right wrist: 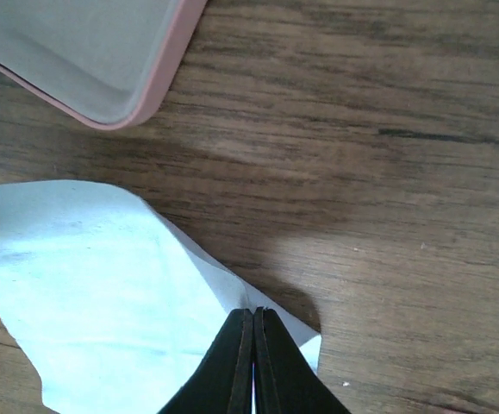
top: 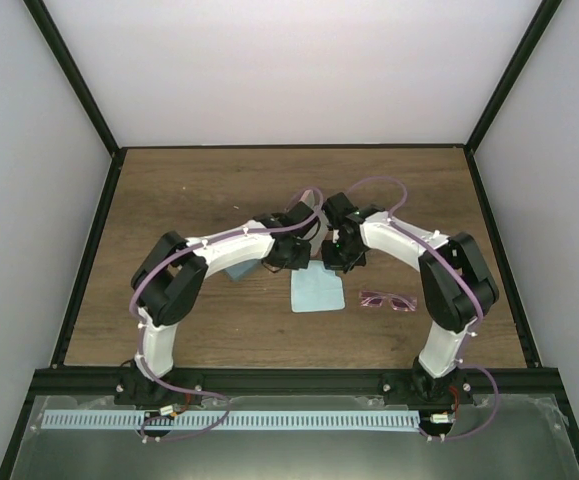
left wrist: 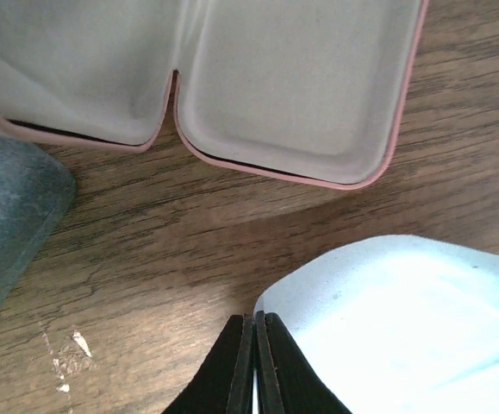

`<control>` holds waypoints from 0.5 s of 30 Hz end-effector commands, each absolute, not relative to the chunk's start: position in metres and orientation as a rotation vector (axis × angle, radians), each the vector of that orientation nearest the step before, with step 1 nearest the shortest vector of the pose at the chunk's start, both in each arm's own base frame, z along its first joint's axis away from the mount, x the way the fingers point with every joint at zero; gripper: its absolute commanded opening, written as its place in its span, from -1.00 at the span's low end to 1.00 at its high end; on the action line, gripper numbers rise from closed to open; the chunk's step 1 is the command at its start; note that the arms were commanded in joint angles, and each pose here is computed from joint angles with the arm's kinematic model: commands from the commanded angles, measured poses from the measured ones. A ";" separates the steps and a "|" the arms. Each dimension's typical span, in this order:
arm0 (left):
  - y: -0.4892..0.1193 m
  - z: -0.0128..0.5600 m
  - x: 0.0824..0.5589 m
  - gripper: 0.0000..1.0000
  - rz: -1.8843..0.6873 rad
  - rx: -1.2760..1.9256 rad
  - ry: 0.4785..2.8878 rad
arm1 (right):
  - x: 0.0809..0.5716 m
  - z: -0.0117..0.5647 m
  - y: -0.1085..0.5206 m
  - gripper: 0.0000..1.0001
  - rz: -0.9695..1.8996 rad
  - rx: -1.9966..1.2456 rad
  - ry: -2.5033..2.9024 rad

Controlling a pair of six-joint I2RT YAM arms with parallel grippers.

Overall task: Organize the sunglasses
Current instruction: Fold the glasses cleaning cloth at the center of the board.

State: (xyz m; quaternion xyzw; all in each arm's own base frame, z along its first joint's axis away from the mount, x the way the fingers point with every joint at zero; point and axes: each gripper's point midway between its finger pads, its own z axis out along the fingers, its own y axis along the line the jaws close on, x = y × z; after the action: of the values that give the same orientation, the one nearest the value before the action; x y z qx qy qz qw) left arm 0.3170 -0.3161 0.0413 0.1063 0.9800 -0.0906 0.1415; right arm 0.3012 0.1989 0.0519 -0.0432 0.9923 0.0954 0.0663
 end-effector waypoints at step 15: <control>-0.316 0.051 0.294 -0.92 -0.288 0.355 2.832 | 0.282 0.069 0.197 -0.99 0.354 -0.143 2.975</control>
State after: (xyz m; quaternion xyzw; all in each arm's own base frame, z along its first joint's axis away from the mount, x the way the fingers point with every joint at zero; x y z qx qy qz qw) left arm 0.2976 -0.3172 0.0393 0.1209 0.9799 -0.0944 0.1274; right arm 0.2890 0.1963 0.0622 -0.0450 0.9906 0.1096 0.0691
